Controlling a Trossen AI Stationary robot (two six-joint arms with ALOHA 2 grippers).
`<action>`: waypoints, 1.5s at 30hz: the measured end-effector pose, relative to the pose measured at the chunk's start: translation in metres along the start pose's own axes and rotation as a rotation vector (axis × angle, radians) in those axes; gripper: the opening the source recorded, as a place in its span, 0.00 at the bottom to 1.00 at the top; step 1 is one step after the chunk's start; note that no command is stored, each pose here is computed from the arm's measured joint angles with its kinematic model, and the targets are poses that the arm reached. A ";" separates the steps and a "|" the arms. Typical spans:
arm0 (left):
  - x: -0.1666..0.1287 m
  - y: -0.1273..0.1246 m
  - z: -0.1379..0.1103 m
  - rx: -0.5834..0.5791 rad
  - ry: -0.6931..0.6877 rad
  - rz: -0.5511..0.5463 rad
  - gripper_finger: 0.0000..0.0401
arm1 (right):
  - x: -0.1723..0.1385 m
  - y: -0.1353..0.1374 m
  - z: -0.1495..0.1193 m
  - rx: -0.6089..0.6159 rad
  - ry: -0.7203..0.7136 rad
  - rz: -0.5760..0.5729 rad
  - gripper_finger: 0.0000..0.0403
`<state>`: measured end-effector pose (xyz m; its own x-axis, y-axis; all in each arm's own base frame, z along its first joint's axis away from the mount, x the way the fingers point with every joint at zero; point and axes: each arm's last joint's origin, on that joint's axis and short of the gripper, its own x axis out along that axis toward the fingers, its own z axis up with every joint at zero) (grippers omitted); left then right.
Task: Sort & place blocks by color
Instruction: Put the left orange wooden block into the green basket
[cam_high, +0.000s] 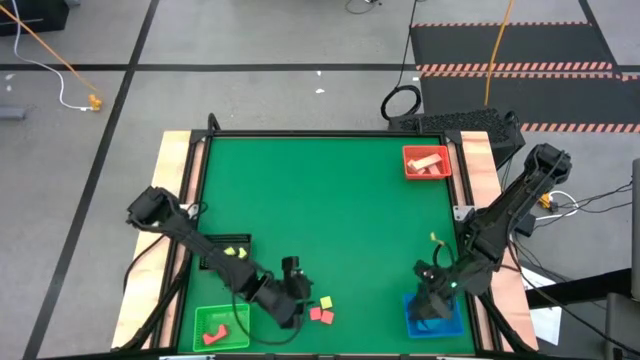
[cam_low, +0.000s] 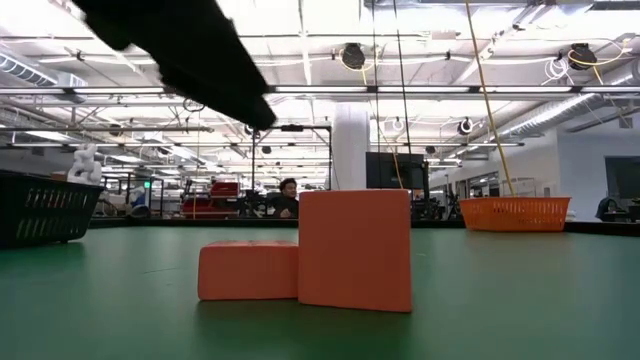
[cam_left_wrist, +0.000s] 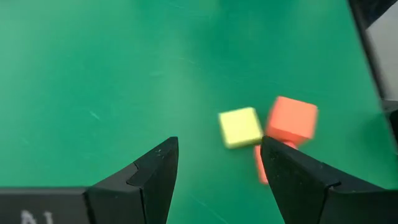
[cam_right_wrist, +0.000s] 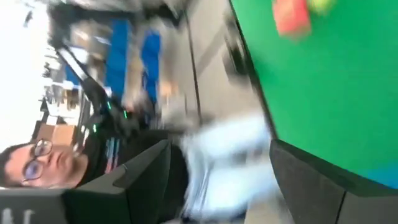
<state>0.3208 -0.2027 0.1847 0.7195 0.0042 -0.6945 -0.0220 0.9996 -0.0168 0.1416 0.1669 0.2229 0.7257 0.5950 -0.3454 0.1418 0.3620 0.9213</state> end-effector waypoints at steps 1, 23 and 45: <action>-0.002 -0.004 -0.002 -0.009 0.000 -0.009 0.57 | 0.000 0.002 0.002 -0.063 -0.057 0.019 0.66; 0.035 -0.044 -0.044 -0.012 -0.039 -0.018 0.57 | 0.004 0.008 0.036 -0.687 -0.523 -0.133 0.66; 0.055 -0.049 -0.058 -0.002 -0.043 -0.023 0.57 | 0.019 -0.004 0.042 -0.724 -0.522 -0.218 0.66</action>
<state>0.3212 -0.2533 0.1060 0.7489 -0.0173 -0.6625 -0.0066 0.9994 -0.0335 0.1829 0.1465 0.2198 0.9693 0.1250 -0.2116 -0.0175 0.8940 0.4477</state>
